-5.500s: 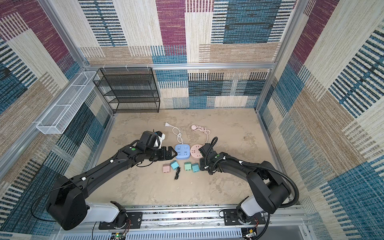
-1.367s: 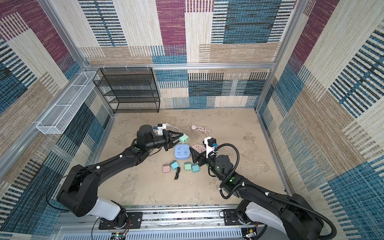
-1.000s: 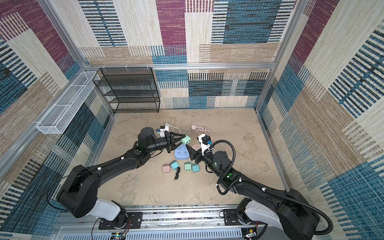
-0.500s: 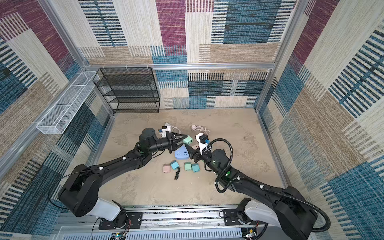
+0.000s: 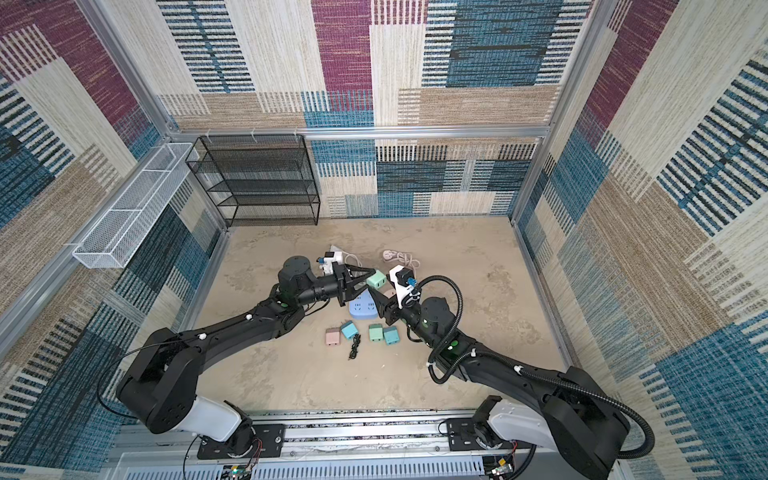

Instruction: Insert the plug

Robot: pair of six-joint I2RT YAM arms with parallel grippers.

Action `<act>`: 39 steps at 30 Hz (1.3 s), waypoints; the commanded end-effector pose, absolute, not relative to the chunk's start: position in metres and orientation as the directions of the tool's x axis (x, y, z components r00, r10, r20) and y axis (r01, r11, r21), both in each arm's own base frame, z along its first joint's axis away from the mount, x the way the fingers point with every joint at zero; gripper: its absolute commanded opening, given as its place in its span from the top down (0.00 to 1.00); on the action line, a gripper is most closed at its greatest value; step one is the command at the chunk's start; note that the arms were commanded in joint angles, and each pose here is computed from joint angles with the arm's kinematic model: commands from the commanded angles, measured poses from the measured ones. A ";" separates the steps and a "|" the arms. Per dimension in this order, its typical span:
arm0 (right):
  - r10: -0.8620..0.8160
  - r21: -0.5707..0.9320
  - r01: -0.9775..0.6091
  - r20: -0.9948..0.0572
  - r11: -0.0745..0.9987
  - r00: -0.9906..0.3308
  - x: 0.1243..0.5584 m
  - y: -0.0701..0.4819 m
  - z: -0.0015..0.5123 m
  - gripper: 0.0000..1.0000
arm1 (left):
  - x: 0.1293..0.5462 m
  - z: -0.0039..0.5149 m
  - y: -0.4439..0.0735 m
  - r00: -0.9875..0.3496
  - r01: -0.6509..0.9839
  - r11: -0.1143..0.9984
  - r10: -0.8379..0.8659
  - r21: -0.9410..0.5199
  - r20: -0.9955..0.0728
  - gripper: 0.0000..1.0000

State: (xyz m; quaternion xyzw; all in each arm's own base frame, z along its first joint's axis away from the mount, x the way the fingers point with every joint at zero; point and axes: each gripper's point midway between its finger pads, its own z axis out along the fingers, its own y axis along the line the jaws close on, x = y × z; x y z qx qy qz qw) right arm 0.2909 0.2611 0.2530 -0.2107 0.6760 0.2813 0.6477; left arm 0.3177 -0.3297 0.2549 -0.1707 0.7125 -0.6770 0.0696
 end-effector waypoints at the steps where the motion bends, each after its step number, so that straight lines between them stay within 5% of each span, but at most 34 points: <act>1: 0.128 0.123 -0.655 -0.991 0.745 -0.041 0.292 0.262 0.269 0.38 | 0.317 0.265 -0.330 -0.939 -0.115 0.000 -0.327 -0.993 0.108 1.00; 10: 0.124 0.115 -0.658 -0.992 0.744 -0.033 0.296 0.265 0.274 0.42 | 0.317 0.265 -0.332 -0.940 -0.114 -0.001 -0.323 -0.993 0.108 1.00; 22: 0.121 0.118 -0.674 -0.992 0.729 -0.044 0.296 0.269 0.272 0.59 | 0.318 0.262 -0.332 -0.938 -0.123 -0.008 -0.327 -0.992 0.119 1.00; 29: 0.107 0.115 -0.686 -0.993 0.718 -0.055 0.293 0.271 0.267 0.50 | 0.320 0.264 -0.333 -0.939 -0.124 -0.023 -0.321 -0.992 0.125 1.00; 39: 0.102 0.119 -0.696 -0.993 0.708 -0.067 0.293 0.274 0.265 0.51 | 0.321 0.265 -0.334 -0.938 -0.121 -0.022 -0.325 -0.992 0.122 1.00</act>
